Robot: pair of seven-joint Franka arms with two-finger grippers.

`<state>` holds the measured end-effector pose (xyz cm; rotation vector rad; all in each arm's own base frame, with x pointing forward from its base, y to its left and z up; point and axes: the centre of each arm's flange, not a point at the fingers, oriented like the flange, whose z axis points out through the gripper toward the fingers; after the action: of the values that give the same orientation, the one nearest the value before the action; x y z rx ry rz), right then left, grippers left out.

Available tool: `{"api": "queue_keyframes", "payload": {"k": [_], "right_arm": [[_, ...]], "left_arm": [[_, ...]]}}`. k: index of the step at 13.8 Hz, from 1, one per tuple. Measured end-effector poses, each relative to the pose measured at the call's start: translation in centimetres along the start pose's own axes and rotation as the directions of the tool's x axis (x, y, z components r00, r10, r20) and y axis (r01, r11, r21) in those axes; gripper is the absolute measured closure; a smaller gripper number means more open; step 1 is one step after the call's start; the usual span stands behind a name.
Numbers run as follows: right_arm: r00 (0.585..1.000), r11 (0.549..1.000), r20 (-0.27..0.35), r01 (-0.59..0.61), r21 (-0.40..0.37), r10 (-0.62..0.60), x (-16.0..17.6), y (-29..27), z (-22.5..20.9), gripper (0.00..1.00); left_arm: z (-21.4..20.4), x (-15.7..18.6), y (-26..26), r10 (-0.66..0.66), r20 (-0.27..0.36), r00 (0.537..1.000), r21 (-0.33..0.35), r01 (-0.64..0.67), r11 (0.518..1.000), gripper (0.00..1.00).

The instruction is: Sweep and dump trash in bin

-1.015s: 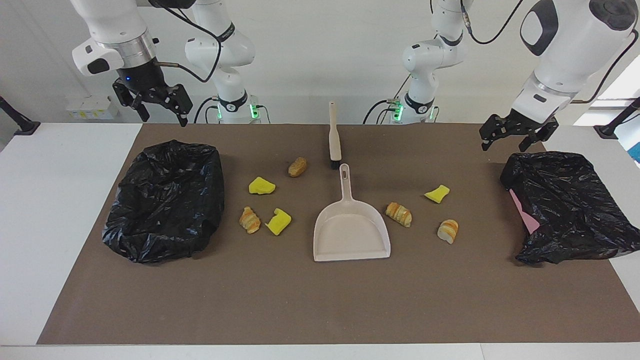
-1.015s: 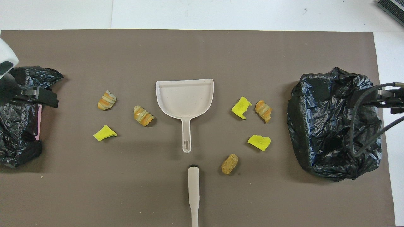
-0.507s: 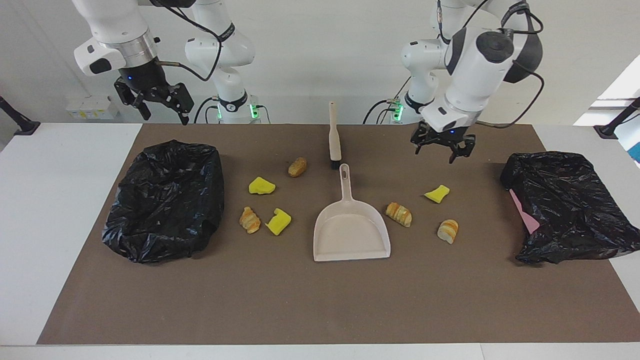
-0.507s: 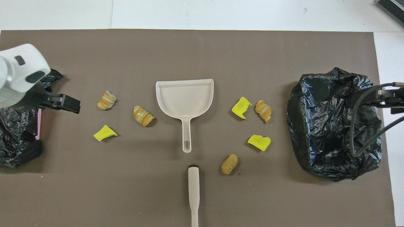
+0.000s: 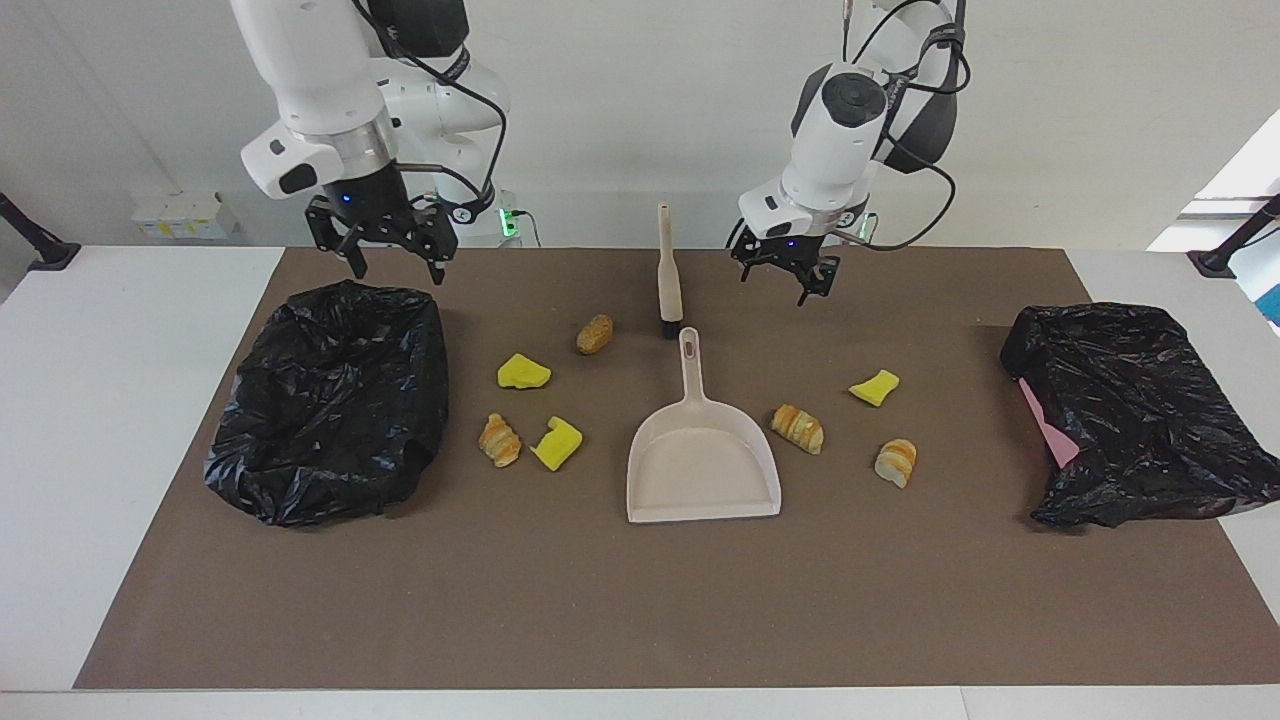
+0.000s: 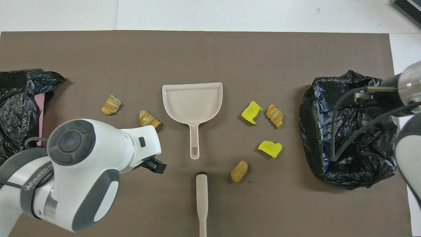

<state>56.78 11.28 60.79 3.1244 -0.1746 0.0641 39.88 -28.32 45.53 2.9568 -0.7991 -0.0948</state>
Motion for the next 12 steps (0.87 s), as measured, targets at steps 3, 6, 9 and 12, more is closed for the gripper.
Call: {"api": "queue_keyframes", "payload": {"k": [3,6,9,12], "right_arm": [[1.0,1.0,-0.014,0.005,0.009,-0.005,0.9,-6.2,4.3,0.0],[1.0,1.0,-0.024,0.003,0.019,-0.002,0.8,-12.4,8.5,0.0],[0.999,0.999,-0.042,0.012,0.035,-0.011,-0.2,-17.9,11.9,0.0],[0.999,0.999,-0.034,0.018,0.034,-0.017,-1.2,-21.8,15.6,0.0]], "left_arm": [[2.9,-2.3,6.0,-0.047,-0.005,0.999,-0.02,0.047,0.999,0.0],[7.2,-5.9,10.4,-0.081,-0.009,0.997,-0.016,0.081,0.997,0.0],[9.6,-9.3,15.1,-0.116,-0.003,0.993,-0.004,0.116,0.993,0.0],[12.0,-12.4,18.3,-0.125,-0.008,0.992,0.003,0.125,0.992,0.0]]}}
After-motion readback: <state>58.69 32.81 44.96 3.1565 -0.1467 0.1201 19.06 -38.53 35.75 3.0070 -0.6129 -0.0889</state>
